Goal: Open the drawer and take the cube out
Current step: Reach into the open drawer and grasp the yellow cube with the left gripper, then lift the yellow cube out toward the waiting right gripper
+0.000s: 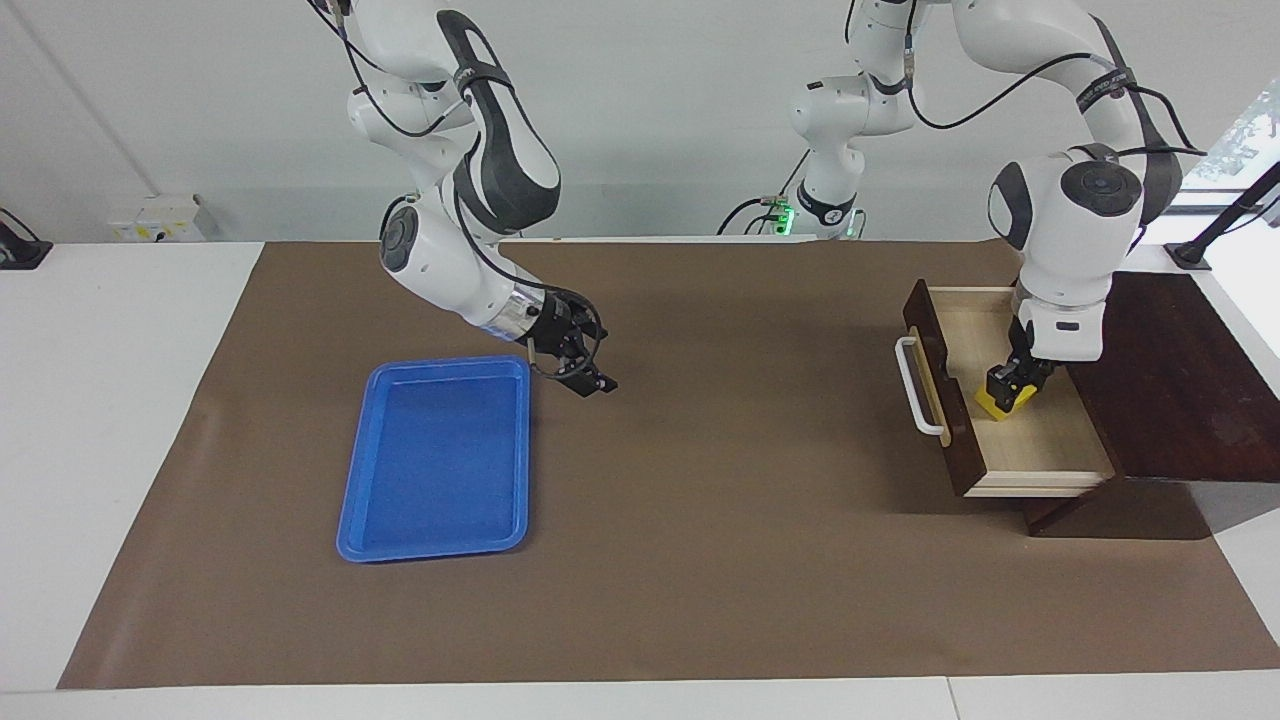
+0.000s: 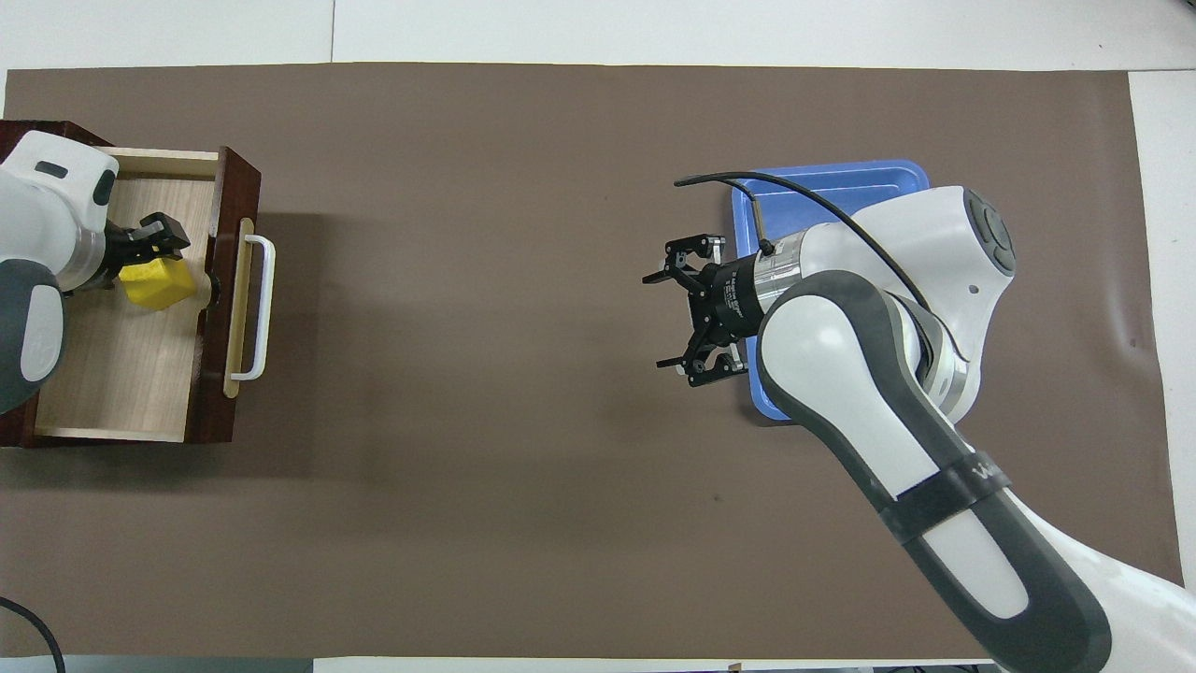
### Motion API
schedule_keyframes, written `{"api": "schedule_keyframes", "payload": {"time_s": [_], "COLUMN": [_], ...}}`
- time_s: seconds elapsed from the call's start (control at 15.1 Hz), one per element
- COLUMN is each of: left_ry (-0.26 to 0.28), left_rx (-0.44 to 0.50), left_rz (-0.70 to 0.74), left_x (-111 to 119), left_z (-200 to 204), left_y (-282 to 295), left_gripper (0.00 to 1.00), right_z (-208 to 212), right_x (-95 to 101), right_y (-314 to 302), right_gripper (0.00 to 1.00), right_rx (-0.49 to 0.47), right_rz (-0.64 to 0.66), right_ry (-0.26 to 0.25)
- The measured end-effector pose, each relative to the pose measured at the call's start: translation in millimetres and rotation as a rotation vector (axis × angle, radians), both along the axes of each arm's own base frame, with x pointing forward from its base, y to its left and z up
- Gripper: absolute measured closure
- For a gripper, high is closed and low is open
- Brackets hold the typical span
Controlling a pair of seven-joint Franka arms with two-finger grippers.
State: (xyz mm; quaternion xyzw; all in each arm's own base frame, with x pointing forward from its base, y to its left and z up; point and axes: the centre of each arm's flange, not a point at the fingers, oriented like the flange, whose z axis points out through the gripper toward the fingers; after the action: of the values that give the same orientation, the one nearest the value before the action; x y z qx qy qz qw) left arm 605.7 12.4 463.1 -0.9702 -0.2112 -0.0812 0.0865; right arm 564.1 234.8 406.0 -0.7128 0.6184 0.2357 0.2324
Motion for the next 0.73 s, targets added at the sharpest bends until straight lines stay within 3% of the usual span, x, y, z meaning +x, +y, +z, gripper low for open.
{"api": "schedule_keyframes", "payload": {"time_s": [0.33,0.53,0.73], "left_ry": [0.06,0.036,0.011], "left_rx": [-0.116,-0.225,-0.273], "left_rz": [0.191,0.411,0.646], "left_x": [8,-2,-15], "left_z": [82,111,115], "left_y": [-11,-51,-136], "left_gripper": [0.44,0.44,0.44], "right_z": [5,7,8], "right_x": [4.3,4.7,5.7], "right_y": [-4,-2,2], "right_gripper": [0.0,0.0,0.0], "right_rx": [0.01,0.033,0.028], "right_rz": [-0.014,-0.026,-0.06], "right_ry": [-0.006,-0.001,-0.002]}}
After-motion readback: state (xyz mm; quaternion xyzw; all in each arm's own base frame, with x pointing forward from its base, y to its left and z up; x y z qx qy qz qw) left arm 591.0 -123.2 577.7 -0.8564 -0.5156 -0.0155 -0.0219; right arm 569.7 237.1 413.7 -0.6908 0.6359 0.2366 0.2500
